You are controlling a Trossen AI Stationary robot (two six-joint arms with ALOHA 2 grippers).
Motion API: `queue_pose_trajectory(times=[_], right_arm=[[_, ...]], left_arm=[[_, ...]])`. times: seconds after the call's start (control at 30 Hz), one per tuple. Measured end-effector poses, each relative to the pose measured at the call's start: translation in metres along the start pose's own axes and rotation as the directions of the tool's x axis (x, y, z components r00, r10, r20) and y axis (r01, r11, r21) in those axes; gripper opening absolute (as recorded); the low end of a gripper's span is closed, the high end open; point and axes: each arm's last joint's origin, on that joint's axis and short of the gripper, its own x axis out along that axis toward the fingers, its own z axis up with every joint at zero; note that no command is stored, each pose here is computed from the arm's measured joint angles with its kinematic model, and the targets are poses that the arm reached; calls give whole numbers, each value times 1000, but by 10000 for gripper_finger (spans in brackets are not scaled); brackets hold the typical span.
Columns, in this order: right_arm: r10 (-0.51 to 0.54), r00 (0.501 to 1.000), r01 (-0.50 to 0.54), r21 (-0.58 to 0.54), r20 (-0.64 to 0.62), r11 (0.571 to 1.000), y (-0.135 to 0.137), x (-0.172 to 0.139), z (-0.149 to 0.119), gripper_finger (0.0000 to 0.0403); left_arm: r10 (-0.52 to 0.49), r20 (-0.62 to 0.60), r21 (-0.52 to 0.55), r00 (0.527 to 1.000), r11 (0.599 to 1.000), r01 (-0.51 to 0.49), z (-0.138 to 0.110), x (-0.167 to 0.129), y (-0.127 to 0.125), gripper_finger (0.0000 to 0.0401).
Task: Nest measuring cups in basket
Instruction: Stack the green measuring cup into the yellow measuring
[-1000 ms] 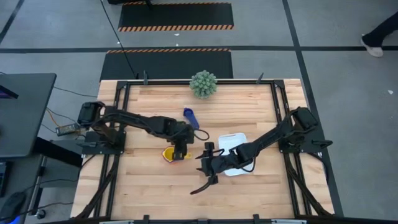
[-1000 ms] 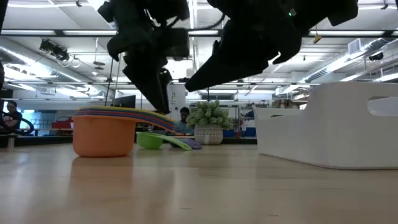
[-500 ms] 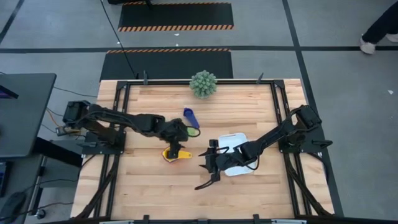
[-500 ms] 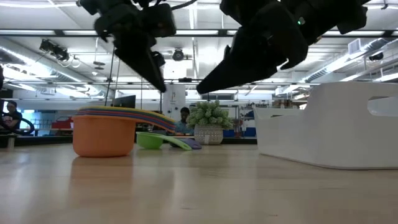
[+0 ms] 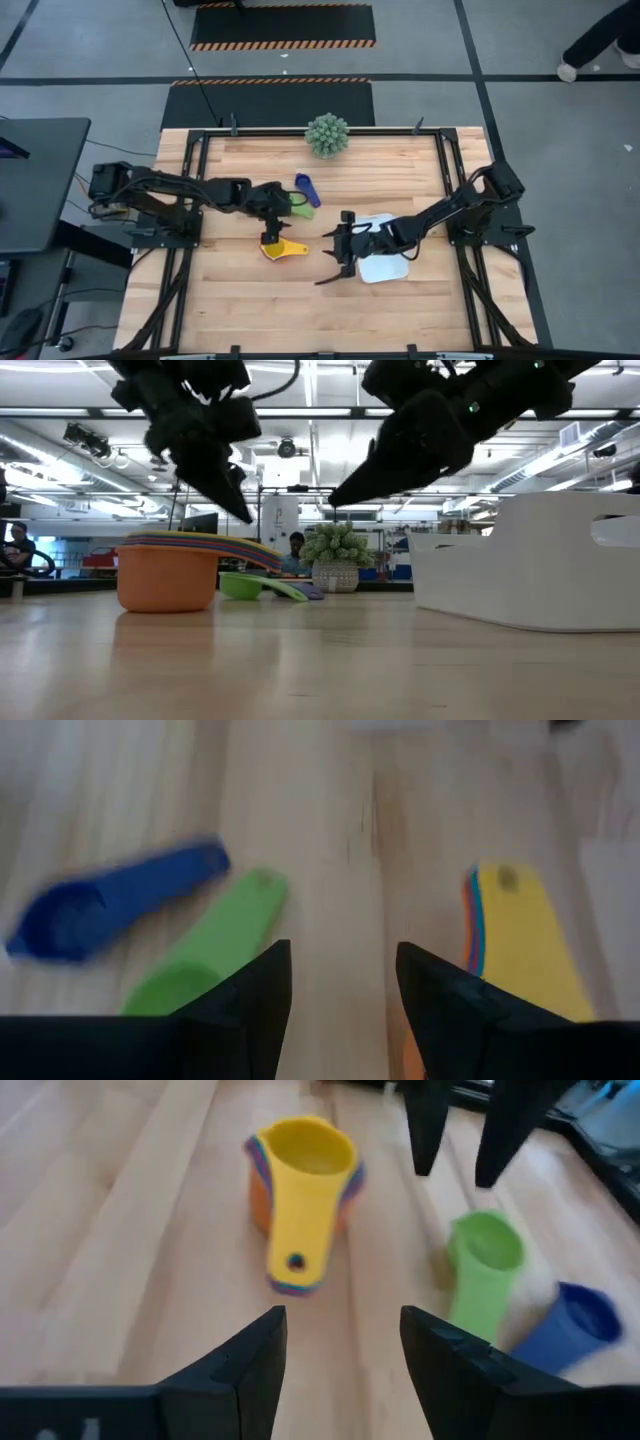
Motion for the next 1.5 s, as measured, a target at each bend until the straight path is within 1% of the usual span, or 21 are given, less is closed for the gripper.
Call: queue_pose_trajectory(times=[0.03, 0.1, 0.17, 0.2, 0.23, 0.27, 0.33, 0.43, 0.6, 0.63, 0.67, 0.73, 0.8, 0.83, 0.87, 0.9, 0.97, 1.1, 1.3, 1.4, 1.5], right_arm=[[-3, 1000, 3, 6, 17, 1000, -2, -1, 3, 204], [-8, 1000, 8, 1, 25, 1000, -7, -8, 5, 204], [-12, 999, 12, -3, 41, 1000, -11, -14, 7, 204], [-17, 999, 17, -2, 45, 1000, -14, -18, 6, 204], [-21, 999, 21, 0, 48, 1000, -17, -22, 3, 204], [-26, 998, 26, 3, 49, 1000, -20, -26, 1, 204], [-37, 996, 35, 24, 83, 999, -25, -31, -3, 203], [-55, 991, 48, 58, 125, 997, -33, -40, -14, 203], [-62, 978, 36, 129, 197, 991, -42, -50, -30, 203], [-62, 980, 37, 131, 190, 991, -43, -52, -35, 202], [-59, 980, 33, 132, 192, 991, -43, -51, -38, 202], [-53, 978, 24, 141, 201, 990, -43, -51, -42, 202], [-54, 979, 27, 140, 195, 990, -43, -49, -45, 202], [-56, 979, 28, 141, 195, 990, -43, -48, -45, 202], [-55, 980, 29, 139, 190, 990, -42, -48, -47, 202], [-54, 980, 28, 139, 190, 990, -42, -48, -47, 202], [-55, 979, 28, 141, 195, 990, -42, -47, -46, 202], [-55, 977, 26, 141, 207, 990, -42, -46, -44, 202], [-56, 976, 29, 131, 211, 991, -42, -46, -44, 202], [-51, 976, 23, 132, 214, 991, -42, -45, -44, 202], [-40, 975, 12, 131, 219, 991, -41, -45, -44, 202]], left_arm=[[3, 24, -3, 1000, 1000, -3, 1, -1, 1, 187], [2, 8, -8, 1000, 1000, -2, -7, -7, 4, 187], [5, 83, -15, 997, 1000, -4, -4, -10, 8, 187], [6, 66, -21, 998, 1000, -5, -10, -13, 10, 187], [11, 66, -26, 998, 1000, -9, -12, -14, 11, 187], [19, 104, -31, 994, 999, -16, -11, -17, 14, 187], [31, 87, -45, 996, 999, -27, -20, -18, 18, 187], [58, 108, -58, 992, 997, -52, -24, -19, 25, 187], [124, 88, -98, 988, 989, -115, -26, -16, 39, 187], [137, 85, -102, 987, 986, -128, -26, -13, 41, 187], [150, 101, -102, 983, 985, -140, -23, -12, 42, 187], [152, 65, -100, 986, 984, -145, -26, -9, 43, 187], [152, 79, -95, 985, 985, -145, -21, -3, 44, 187], [148, 47, -93, 988, 985, -143, -25, -2, 43, 187], [144, 22, -80, 989, 987, -142, -28, 1, 43, 187], [145, 32, -62, 989, 988, -143, -26, 3, 44, 187], [142, -29, -21, 989, 990, -143, -33, 5, 43, 187], [152, -55, 34, 987, 988, -151, -34, 5, 43, 187], [155, -35, 14, 987, 988, -154, -23, 0, 44, 174], [124, -31, -19, 992, 992, -125, -18, 0, 43, 165], [111, -57, -13, 992, 994, -112, -16, 3, 40, 158]])
